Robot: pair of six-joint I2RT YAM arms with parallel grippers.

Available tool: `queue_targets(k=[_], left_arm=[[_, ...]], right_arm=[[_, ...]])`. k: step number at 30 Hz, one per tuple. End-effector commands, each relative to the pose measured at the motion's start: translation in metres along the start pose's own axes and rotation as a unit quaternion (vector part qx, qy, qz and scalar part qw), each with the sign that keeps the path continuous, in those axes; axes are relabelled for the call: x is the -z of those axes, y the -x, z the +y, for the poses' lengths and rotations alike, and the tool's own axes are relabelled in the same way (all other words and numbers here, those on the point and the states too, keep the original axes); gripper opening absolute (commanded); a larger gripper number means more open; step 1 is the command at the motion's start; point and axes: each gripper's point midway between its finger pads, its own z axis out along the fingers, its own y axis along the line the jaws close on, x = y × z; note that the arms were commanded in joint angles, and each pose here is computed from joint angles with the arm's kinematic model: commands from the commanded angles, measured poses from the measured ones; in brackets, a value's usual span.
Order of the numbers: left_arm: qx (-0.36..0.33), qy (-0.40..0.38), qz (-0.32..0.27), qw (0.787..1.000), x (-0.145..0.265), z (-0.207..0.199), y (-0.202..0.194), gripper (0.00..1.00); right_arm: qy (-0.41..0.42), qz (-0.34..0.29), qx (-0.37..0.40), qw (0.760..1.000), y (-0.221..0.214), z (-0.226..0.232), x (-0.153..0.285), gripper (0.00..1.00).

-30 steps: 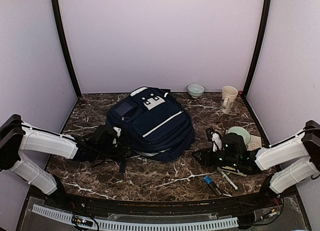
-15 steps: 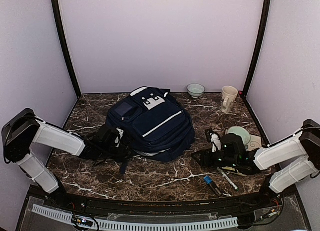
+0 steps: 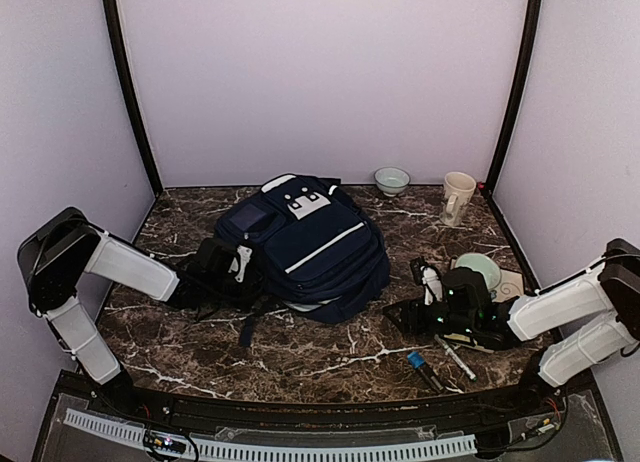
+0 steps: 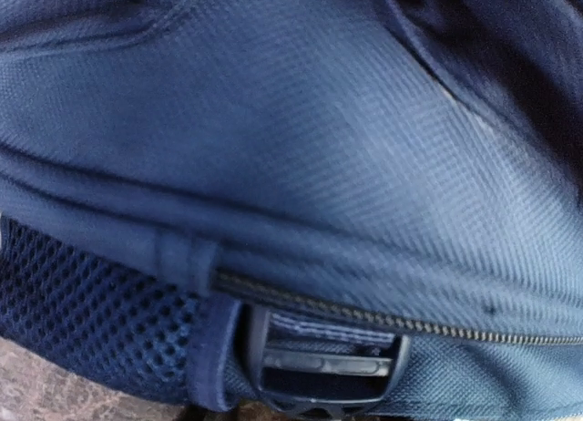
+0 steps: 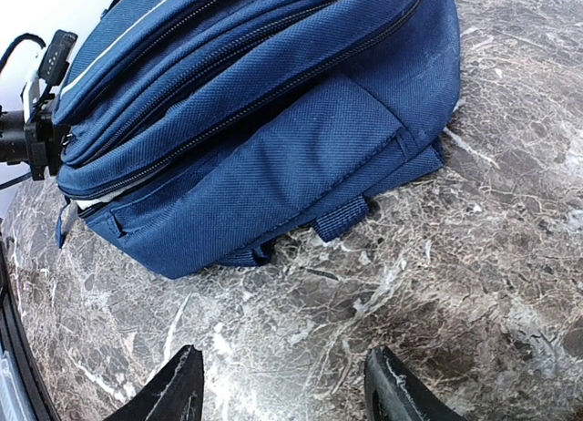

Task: Pack the student bag
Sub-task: Grab the largest pocket of the student bag.

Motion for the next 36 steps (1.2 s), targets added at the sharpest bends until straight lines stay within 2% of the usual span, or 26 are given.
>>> queue_targets(k=[1,8,13,21,30,36], left_arm=[[-0.006,-0.047,-0.003,0.999,-0.003,-0.014,0.000,0.25],[0.005,-0.083,-0.002,0.997,0.015,-0.025,-0.008,0.01],[0.026,-0.061,0.021,0.998,0.020,-0.016,-0.020,0.00],[0.041,-0.070,0.029,0.996,0.025,-0.020,-0.027,0.00],[0.034,-0.068,0.036,0.996,0.029,-0.031,-0.018,0.00],[0.023,-0.045,0.043,0.998,0.038,-0.037,-0.010,0.00]], right_arm=[[-0.002,-0.010,-0.002,1.000,0.004,-0.002,-0.001,0.61],[-0.002,-0.012,0.000,1.000,0.005,-0.001,-0.003,0.61],[0.008,-0.009,0.001,1.000,0.007,0.003,-0.008,0.61],[0.022,-0.005,-0.004,1.000,0.005,0.008,-0.010,0.61],[0.076,-0.012,-0.009,0.997,0.009,0.028,-0.007,0.61],[0.117,-0.006,0.016,0.993,0.004,0.055,-0.007,0.60]])
